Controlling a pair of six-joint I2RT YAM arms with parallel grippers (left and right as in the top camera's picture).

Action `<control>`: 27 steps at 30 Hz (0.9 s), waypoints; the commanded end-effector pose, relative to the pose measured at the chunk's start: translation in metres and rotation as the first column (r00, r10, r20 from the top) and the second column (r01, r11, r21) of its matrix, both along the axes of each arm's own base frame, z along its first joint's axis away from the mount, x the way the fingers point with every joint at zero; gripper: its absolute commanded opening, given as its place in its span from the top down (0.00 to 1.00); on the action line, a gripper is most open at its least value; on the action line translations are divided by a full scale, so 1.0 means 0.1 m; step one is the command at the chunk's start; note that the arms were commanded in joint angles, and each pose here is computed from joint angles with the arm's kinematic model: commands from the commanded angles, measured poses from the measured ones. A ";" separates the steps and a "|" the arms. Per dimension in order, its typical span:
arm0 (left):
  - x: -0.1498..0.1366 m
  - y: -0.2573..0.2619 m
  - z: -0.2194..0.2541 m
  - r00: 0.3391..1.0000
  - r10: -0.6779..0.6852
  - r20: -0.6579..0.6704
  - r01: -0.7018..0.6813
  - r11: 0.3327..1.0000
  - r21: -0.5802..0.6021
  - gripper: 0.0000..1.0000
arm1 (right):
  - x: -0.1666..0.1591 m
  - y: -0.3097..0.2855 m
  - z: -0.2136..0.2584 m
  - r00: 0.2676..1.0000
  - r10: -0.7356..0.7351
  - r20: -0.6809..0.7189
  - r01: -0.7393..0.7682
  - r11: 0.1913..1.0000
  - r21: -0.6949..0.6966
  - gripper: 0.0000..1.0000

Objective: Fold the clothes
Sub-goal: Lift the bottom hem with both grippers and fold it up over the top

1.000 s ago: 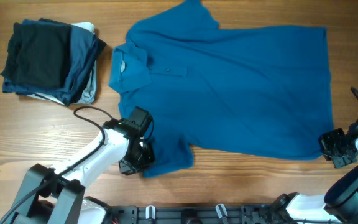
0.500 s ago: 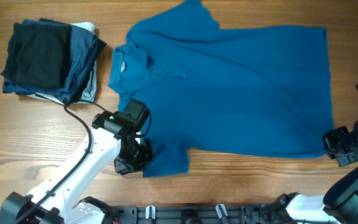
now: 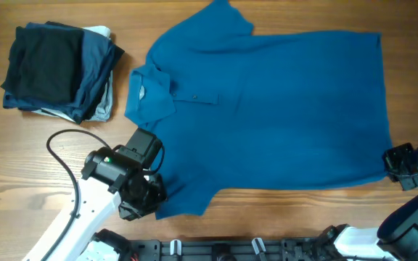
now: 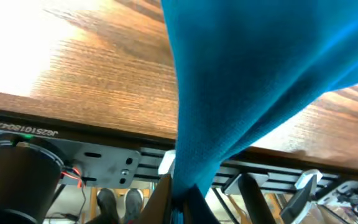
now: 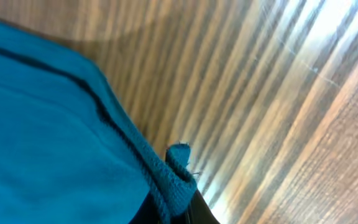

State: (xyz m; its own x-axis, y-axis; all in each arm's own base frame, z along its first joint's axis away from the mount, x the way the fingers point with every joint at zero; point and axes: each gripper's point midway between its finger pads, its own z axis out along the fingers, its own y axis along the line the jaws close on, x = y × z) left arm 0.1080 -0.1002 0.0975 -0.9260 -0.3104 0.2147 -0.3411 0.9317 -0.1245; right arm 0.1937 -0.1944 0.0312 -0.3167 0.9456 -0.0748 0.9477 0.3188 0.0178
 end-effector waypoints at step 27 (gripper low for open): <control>2.65 0.07 0.79 0.750 -0.013 0.662 -0.047 0.996 0.072 0.96 | 1.72 0.13 0.26 0.920 0.238 0.313 -0.199 0.968 -0.151 0.96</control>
State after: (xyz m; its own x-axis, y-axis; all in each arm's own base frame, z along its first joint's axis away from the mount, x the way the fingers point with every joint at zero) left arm 0.3577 -0.0916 0.1774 -0.8239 -0.3545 -0.4422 -0.2584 0.9294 -0.2636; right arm 0.3503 -0.1857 0.0670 -0.4424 0.8412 -0.3110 0.8113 0.5232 0.2610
